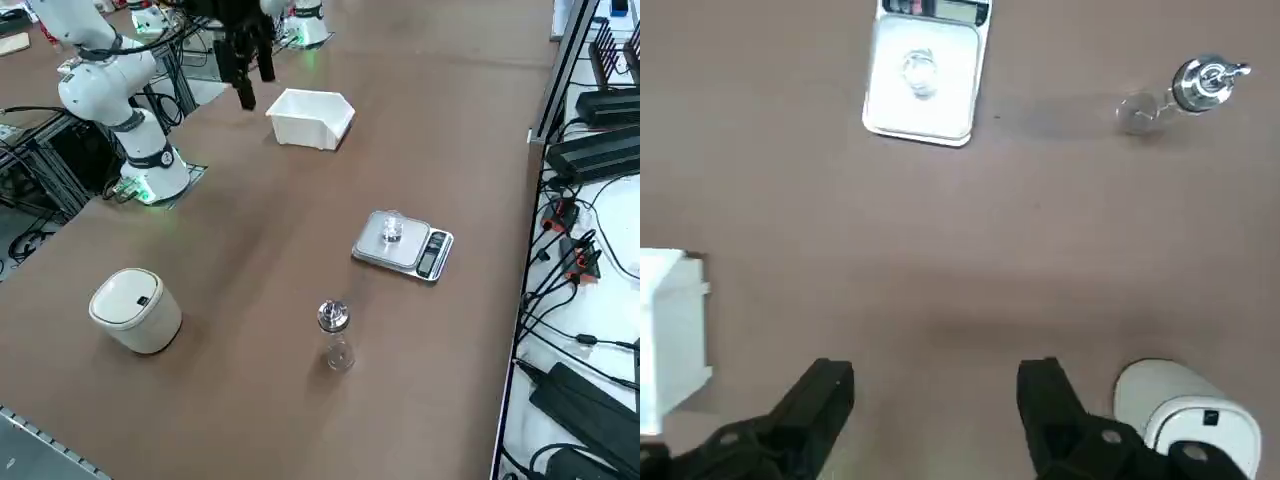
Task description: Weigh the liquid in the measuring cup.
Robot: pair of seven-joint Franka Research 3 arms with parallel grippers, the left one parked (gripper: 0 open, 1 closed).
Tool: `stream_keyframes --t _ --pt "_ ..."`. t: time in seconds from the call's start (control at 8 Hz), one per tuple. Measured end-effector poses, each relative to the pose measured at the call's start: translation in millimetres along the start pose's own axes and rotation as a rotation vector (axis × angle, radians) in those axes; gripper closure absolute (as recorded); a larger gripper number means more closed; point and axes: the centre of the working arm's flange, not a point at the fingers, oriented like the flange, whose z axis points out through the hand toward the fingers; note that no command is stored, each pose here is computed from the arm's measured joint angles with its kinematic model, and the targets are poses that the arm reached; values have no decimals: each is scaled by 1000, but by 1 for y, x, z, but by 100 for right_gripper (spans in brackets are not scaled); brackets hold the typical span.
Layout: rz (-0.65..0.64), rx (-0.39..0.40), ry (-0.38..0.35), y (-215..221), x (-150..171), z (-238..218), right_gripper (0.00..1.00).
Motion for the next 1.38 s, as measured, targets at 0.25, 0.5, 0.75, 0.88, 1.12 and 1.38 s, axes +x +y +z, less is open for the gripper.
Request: stream_keyframes --t 0.25,0.5,0.75,0.88,1.12,1.38 --pt "4 16 16 4 -16 -17 0" --pt "3 19 16 3 -20 -22 0" --pt "2 19 14 3 -20 -22 0" --pt "1 19 14 3 -20 -22 0" --pt "0 19 14 2 -20 -22 0" --pt "0 19 14 2 -20 -22 0"
